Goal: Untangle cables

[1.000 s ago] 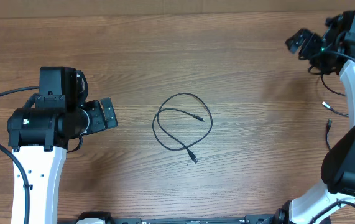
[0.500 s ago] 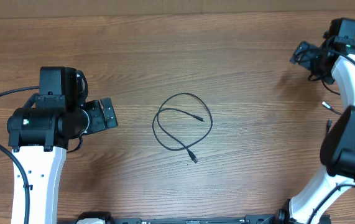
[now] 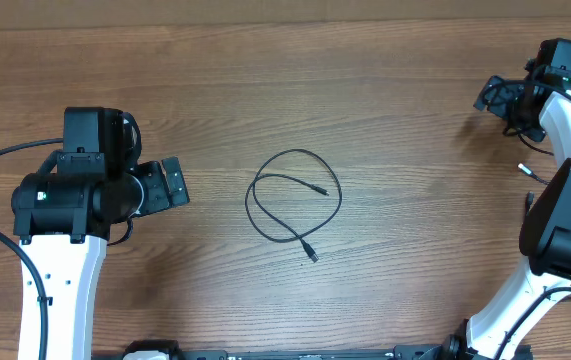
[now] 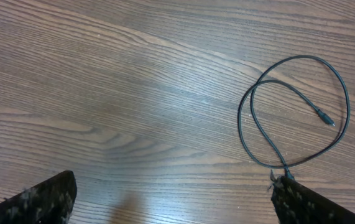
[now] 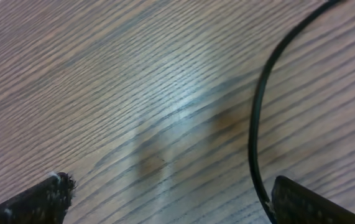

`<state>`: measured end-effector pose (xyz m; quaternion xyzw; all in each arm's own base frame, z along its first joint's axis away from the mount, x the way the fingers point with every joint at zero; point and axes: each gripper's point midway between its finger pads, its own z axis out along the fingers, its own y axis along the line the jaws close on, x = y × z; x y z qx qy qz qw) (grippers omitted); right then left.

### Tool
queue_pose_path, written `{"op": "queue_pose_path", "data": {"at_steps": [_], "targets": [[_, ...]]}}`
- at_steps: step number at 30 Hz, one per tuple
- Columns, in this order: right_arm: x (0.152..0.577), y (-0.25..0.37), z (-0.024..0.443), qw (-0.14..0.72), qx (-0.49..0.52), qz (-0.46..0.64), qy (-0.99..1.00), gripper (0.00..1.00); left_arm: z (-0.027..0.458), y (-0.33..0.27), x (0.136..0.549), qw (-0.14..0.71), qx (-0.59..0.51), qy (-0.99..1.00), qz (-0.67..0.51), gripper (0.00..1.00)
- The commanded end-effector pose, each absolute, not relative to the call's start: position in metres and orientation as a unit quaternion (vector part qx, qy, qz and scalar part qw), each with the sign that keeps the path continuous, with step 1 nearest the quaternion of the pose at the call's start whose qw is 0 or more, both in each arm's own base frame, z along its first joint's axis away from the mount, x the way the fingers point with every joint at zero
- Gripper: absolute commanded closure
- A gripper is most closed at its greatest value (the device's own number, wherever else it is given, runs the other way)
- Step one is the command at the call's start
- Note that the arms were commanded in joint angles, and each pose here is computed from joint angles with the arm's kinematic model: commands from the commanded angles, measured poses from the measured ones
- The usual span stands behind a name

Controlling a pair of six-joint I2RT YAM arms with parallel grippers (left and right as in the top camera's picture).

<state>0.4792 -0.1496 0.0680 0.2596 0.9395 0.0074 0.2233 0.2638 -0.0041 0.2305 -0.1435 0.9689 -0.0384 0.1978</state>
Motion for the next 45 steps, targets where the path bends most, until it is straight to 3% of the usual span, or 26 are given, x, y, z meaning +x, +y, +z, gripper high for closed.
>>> {"op": "queue_pose_path", "data": {"at_steps": [1, 9, 19, 30, 37, 45], "targets": [[0.481, -0.158, 0.076, 0.234, 0.25, -0.015, 0.94, 0.0, 0.231, -0.003, 0.265, 0.199, -0.136, 0.97, -0.038, 0.0], [0.468, -0.167, 0.069, 0.21, 0.258, -0.049, 0.942, 0.0, 0.231, -0.003, 0.265, 0.199, -0.136, 0.97, -0.038, 0.0], [0.448, -0.17, 0.051, 0.176, 0.263, -0.061, 0.947, 0.3, 0.231, -0.003, 0.265, 0.199, -0.136, 0.97, -0.038, 0.0], [0.414, -0.187, 0.026, 0.133, 0.291, -0.062, 0.945, 0.38, 0.231, -0.003, 0.265, 0.199, -0.136, 0.97, -0.038, 0.0], [0.394, -0.185, 0.01, 0.102, 0.298, -0.06, 0.947, 0.64, 0.231, -0.003, 0.265, 0.199, -0.136, 0.97, -0.038, 0.0], [0.374, -0.182, -0.002, 0.071, 0.299, -0.07, 0.949, 0.8, 0.231, -0.003, 0.265, 0.199, -0.136, 0.97, -0.038, 0.0]]}}
